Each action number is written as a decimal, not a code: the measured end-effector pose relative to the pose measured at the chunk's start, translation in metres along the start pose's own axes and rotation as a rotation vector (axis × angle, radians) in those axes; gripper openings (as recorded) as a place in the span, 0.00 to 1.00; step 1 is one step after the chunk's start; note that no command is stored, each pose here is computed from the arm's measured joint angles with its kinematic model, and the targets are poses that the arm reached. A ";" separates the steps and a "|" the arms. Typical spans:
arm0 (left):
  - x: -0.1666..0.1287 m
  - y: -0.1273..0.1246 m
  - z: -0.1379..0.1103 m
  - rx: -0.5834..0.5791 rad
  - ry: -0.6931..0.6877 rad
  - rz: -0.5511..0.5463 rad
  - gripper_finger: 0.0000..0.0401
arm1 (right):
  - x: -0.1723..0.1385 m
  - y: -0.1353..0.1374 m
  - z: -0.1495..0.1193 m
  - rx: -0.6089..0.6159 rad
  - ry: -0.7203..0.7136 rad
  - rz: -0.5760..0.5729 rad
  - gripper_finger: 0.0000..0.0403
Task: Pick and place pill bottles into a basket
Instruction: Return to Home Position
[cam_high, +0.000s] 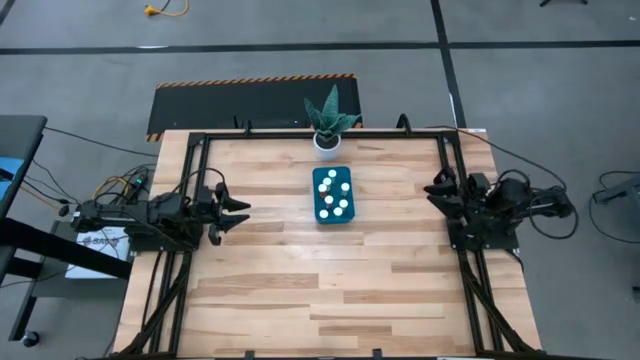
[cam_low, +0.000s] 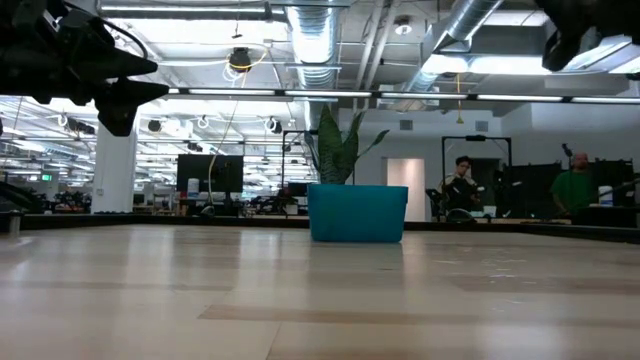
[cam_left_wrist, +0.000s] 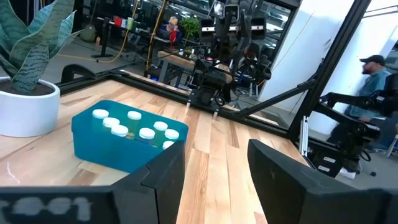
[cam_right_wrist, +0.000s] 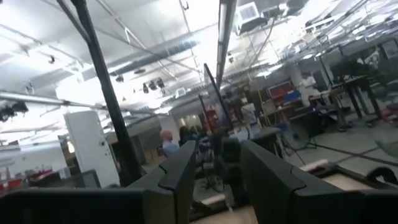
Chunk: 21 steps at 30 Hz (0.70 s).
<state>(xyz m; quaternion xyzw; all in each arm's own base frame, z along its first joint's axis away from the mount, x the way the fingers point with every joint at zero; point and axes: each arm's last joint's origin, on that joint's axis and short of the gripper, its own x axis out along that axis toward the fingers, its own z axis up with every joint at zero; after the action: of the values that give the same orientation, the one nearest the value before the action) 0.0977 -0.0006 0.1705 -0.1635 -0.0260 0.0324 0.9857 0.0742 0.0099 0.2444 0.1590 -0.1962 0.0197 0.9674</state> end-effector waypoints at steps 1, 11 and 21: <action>0.000 0.000 0.000 0.000 0.000 0.000 0.41 | 0.000 -0.001 -0.004 -0.004 0.010 0.001 0.30; 0.000 0.000 0.000 0.000 0.001 0.002 0.41 | 0.000 -0.011 -0.025 -0.058 0.064 0.023 0.25; 0.000 0.000 0.000 0.000 0.001 0.002 0.41 | -0.001 -0.024 -0.042 -0.058 0.123 -0.039 0.25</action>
<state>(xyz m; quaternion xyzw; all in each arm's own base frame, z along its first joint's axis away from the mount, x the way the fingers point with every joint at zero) 0.0978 -0.0006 0.1702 -0.1634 -0.0252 0.0332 0.9857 0.0914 0.0002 0.2002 0.1329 -0.1337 0.0050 0.9820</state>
